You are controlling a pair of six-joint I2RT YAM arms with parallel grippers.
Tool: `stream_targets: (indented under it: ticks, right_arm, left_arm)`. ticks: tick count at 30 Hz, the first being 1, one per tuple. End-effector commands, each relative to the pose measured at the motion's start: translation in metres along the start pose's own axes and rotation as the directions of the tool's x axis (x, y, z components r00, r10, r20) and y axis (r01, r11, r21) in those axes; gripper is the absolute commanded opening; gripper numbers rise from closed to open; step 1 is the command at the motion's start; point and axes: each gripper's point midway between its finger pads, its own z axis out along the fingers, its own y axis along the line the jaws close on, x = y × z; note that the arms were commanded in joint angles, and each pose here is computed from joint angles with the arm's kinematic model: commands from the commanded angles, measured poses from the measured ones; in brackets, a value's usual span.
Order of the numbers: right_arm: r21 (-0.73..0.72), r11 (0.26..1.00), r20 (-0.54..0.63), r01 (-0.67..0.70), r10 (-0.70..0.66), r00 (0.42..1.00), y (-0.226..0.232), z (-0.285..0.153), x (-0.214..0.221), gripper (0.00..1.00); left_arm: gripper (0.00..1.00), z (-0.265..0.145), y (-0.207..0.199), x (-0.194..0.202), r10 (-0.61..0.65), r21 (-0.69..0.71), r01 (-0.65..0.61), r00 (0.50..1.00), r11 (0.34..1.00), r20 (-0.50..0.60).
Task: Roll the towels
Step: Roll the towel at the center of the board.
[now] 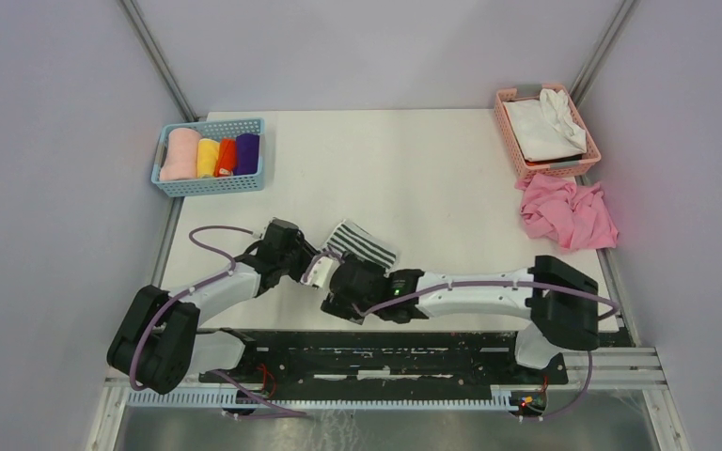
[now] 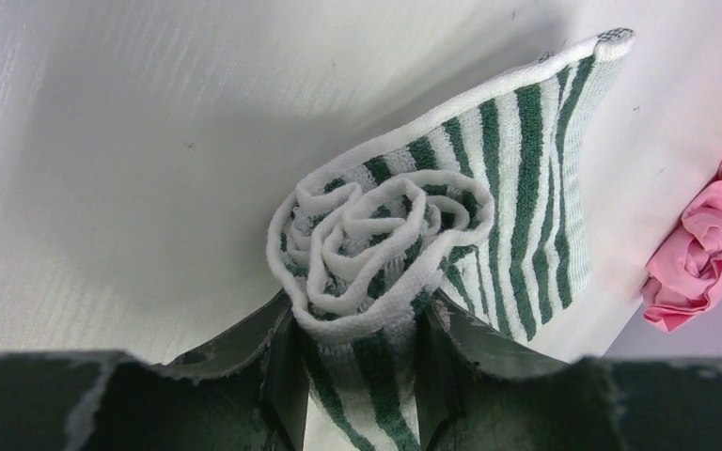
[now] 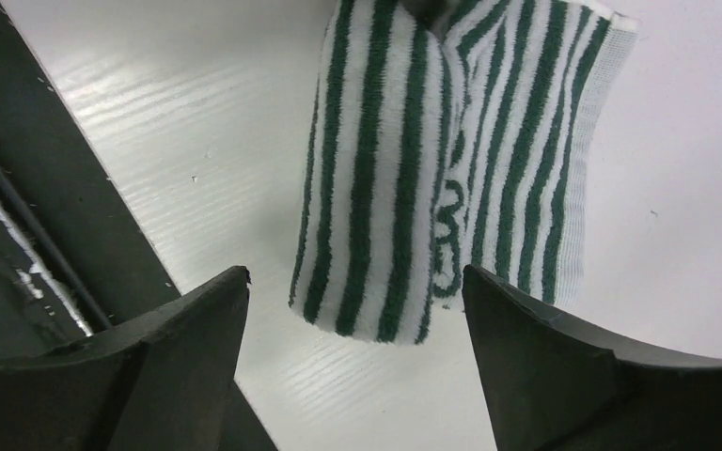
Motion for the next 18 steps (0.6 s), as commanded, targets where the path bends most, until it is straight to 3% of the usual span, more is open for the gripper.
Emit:
stream_targets:
  ticks: [1,8,11,18]
  right_arm:
    - [0.154,0.972,-0.037,0.177,-0.173,0.984,-0.004,0.011,-0.011,0.9]
    - [0.159,0.948,-0.185,0.275,-0.246,0.952,0.01,0.038,0.032,0.84]
    - [0.14,0.951,-0.251,0.276,-0.236,0.939,0.012,0.044,0.058,0.77]
    - [0.101,0.977,-0.354,0.19,-0.143,0.924,0.007,0.045,0.107,0.42]
  left_arm:
    - [0.43,0.003,0.026,0.001,0.061,-0.107,-0.061,0.998,0.992,0.003]
    - [0.44,0.003,0.026,0.001,0.065,-0.11,-0.064,0.998,0.992,0.003]
    - [0.44,0.003,0.027,0.001,0.069,-0.115,-0.068,0.998,0.991,0.002]
    - [0.47,0.003,0.022,-0.003,0.086,-0.11,-0.084,0.996,0.99,0.011]
